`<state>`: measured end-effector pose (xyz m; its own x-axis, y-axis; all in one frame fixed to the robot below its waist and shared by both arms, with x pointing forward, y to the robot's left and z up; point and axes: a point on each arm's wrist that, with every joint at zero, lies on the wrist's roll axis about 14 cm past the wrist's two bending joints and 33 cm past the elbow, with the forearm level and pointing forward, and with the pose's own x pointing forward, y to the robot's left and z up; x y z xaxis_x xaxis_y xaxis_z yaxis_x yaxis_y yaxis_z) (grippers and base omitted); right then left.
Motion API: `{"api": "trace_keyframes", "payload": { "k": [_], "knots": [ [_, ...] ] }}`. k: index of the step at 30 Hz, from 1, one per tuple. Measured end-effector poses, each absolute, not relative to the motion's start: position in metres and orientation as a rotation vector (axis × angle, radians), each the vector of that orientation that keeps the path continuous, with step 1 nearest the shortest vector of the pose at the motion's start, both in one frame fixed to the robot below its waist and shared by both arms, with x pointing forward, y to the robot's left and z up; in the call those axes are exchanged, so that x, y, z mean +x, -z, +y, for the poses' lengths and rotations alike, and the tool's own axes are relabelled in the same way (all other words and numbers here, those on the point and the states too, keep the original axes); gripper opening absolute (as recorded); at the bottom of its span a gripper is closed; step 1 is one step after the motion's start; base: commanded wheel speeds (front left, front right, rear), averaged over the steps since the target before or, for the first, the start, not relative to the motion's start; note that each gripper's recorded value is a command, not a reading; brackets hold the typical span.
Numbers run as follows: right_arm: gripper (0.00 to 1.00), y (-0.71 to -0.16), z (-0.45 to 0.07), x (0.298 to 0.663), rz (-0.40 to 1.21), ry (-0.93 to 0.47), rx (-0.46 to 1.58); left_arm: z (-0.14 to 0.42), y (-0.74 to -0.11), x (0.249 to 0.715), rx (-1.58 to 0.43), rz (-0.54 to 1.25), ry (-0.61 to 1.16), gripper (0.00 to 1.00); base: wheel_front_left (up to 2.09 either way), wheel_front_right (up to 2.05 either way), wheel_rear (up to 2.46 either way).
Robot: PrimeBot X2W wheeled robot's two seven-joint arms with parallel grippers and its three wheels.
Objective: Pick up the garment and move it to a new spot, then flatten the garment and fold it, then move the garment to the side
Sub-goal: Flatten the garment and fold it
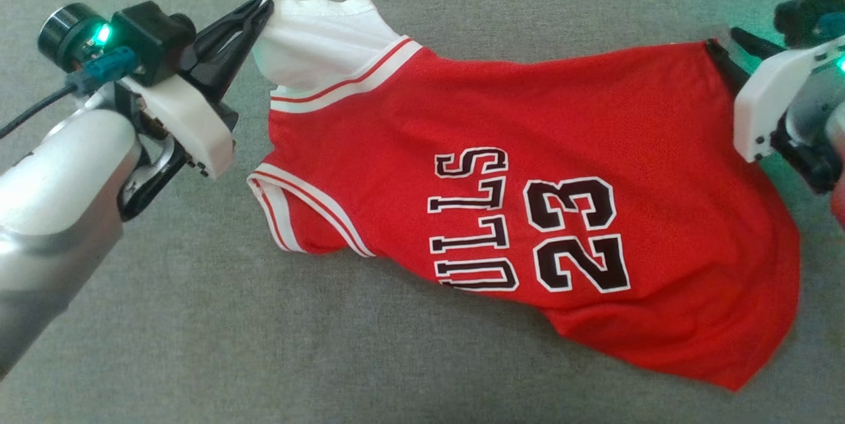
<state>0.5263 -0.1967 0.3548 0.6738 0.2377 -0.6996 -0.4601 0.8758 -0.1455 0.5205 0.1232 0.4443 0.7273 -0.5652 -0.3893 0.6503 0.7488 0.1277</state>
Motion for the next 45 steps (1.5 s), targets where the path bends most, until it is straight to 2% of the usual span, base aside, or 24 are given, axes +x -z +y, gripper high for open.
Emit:
{"api": "trace_keyframes", "payload": {
  "k": [2,3,4,5,6,10,14,19,24,28,35,45],
  "knots": [
    [0.38,-0.354,-0.197,0.526,0.749,-0.401,-0.312,0.123,-0.443,0.52,0.262,0.344,0.678,0.0,0.0,0.0,0.0],
    [0.29,-0.354,-0.196,0.525,0.768,-0.403,-0.302,0.123,-0.442,0.52,0.259,0.348,0.676,0.0,0.0,0.0,0.0],
    [0.29,-0.354,-0.195,0.524,0.782,-0.406,-0.289,0.123,-0.442,0.52,0.257,0.346,0.677,0.0,0.0,0.0,0.0],
    [0.12,-0.354,-0.194,0.524,0.79,-0.41,-0.273,0.122,-0.441,0.519,0.257,0.345,0.679,0.0,0.0,0.0,0.0],
    [0.0,-0.353,-0.192,0.522,0.799,-0.414,-0.255,0.122,-0.441,0.52,0.258,0.345,0.68,0.0,0.0,0.0,0.0],
    [0.0,-0.355,-0.19,0.519,0.814,-0.423,-0.219,0.123,-0.444,0.521,0.261,0.333,0.675,0.0,0.0,0.0,0.0],
    [0.0,-0.366,-0.19,0.523,0.733,-0.427,-0.223,0.124,-0.453,0.522,0.26,0.291,0.671,0.0,0.0,0.0,0.0],
    [0.0,-0.411,-0.192,0.541,0.517,-0.408,-0.2,0.121,-0.482,0.527,0.302,0.189,0.664,0.0,0.0,0.0,0.0],
    [0.0,-0.495,-0.199,0.566,0.239,-0.373,-0.198,0.119,-0.525,0.532,0.343,0.064,0.644,0.0,0.0,0.0,0.0],
    [0.0,-0.558,-0.211,0.57,0.073,-0.336,-0.215,0.122,-0.564,0.533,0.386,-0.033,0.612,0.0,0.0,0.0,0.0],
    [0.0,-0.641,-0.226,0.548,-0.115,-0.299,-0.274,0.116,-0.65,0.517,0.487,-0.258,0.576,0.0,0.0,0.0,0.0],
    [0.0,-0.758,-0.244,0.492,-0.392,-0.247,-0.338,0.095,-0.773,0.454,0.569,-0.613,0.563,0.0,0.0,0.0,0.0]
  ]
}}
